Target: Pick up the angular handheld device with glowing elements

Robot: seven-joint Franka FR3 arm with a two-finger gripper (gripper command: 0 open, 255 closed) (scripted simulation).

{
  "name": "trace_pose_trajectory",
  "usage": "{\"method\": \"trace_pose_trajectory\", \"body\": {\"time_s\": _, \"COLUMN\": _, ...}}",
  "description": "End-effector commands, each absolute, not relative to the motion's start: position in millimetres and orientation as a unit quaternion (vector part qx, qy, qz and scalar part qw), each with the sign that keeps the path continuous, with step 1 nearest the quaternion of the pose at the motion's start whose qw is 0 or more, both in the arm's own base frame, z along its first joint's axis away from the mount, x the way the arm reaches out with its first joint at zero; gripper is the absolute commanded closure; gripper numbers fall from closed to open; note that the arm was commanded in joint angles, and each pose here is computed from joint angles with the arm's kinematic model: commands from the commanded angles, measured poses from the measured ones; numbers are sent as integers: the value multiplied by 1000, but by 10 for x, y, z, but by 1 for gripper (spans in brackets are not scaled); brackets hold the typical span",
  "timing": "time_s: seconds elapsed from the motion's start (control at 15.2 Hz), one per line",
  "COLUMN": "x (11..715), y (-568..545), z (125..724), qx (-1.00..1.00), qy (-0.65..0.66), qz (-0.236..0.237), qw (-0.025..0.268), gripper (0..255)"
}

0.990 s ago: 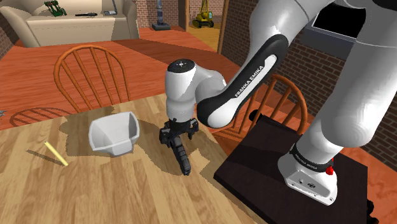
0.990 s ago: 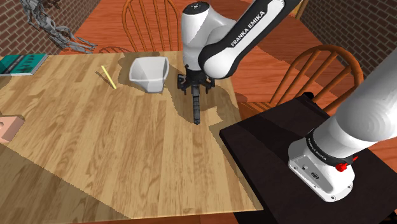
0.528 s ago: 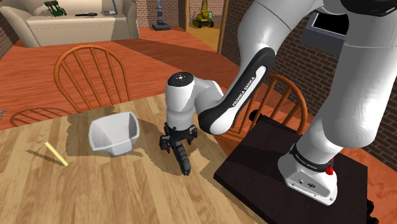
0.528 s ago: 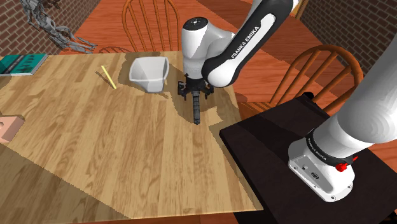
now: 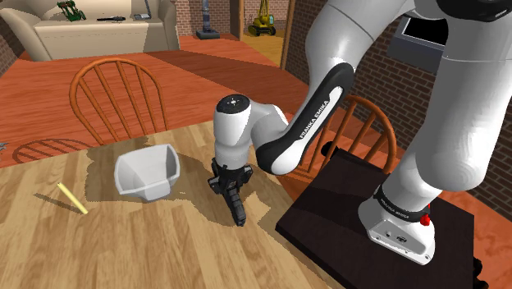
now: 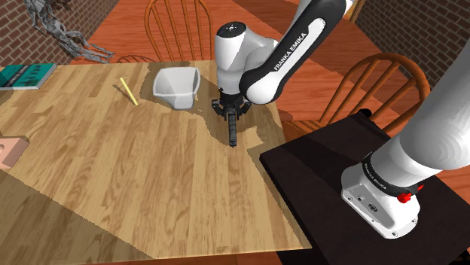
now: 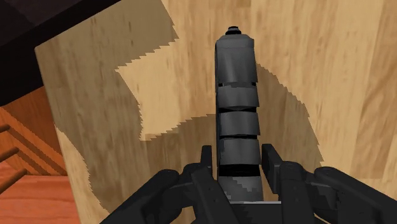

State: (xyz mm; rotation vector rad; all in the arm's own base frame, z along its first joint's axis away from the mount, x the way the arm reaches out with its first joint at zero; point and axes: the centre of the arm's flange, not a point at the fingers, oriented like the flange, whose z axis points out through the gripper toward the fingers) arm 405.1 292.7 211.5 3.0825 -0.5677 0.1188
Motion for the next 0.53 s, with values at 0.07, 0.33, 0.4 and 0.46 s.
{"method": "trace_pose_trajectory", "body": {"time_s": 0.07, "x": 4046, "y": 2922, "z": 2106, "qx": 983, "qy": -181, "qz": 37, "qw": 3, "gripper": 255}}
{"method": "trace_pose_trajectory", "body": {"time_s": 0.33, "x": 4056, "y": 2924, "z": 2259, "qx": 983, "qy": -181, "qz": 37, "qw": 3, "gripper": 255}}
{"method": "trace_pose_trajectory", "body": {"time_s": 0.4, "x": 4056, "y": 2924, "z": 2312, "qx": 983, "qy": -181, "qz": 37, "qw": 3, "gripper": 255}}
{"method": "trace_pose_trajectory", "body": {"time_s": 0.46, "x": 4056, "y": 2924, "z": 2364, "qx": 983, "qy": -181, "qz": 37, "qw": 3, "gripper": 255}}
